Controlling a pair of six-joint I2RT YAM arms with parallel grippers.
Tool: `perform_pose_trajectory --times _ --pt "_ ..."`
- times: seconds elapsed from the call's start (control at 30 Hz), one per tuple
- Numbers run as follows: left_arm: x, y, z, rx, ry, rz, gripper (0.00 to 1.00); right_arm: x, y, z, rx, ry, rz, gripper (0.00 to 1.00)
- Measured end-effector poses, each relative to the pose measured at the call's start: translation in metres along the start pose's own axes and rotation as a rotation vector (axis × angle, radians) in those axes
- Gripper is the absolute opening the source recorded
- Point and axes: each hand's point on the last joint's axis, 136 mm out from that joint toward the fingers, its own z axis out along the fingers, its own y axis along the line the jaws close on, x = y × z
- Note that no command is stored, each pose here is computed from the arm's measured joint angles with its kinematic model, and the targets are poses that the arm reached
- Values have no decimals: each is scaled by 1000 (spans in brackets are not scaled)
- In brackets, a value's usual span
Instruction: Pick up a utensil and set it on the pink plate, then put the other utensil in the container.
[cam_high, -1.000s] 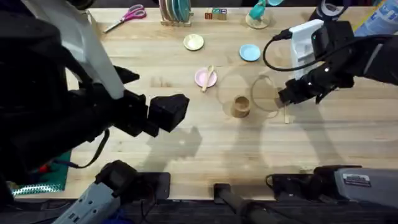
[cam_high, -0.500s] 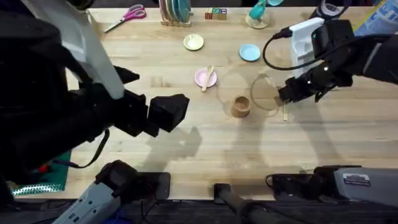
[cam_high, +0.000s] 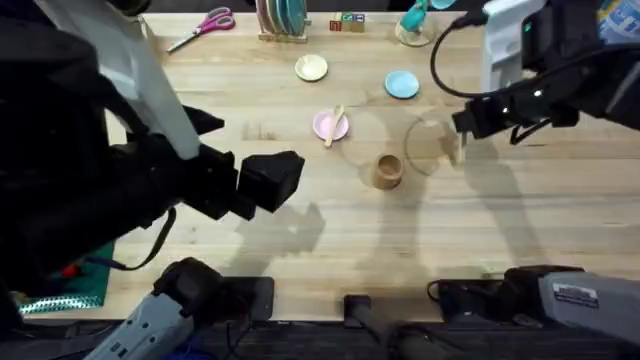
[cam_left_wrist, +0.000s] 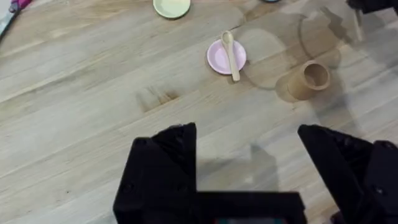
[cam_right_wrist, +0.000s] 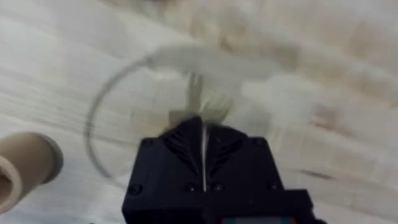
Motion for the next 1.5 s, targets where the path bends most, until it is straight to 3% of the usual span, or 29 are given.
perform_pose_trajectory --times 0.37,0.77,0.9,0.97,1.13,1.2,1.33,1.5 --pt "0 0 0 0 0 0 995 -53 8 -49 43 -260 -54 31" --pt "0 0 0 0 0 0 995 -56 11 -58 42 -284 -64 35" --pt "0 0 0 0 0 0 995 -56 11 -58 42 -284 -64 79" --pt "0 0 0 0 0 0 995 -56 12 -58 41 -282 -61 204" --pt "0 0 0 0 0 0 995 -52 12 -57 36 -268 -50 934" --pt "0 0 0 0 0 0 995 -51 13 -56 33 -263 -41 993" --pt "0 0 0 0 0 0 995 -49 12 -49 26 -243 -4 998" --pt "0 0 0 0 0 0 995 -57 2 -35 14 -204 153 998"
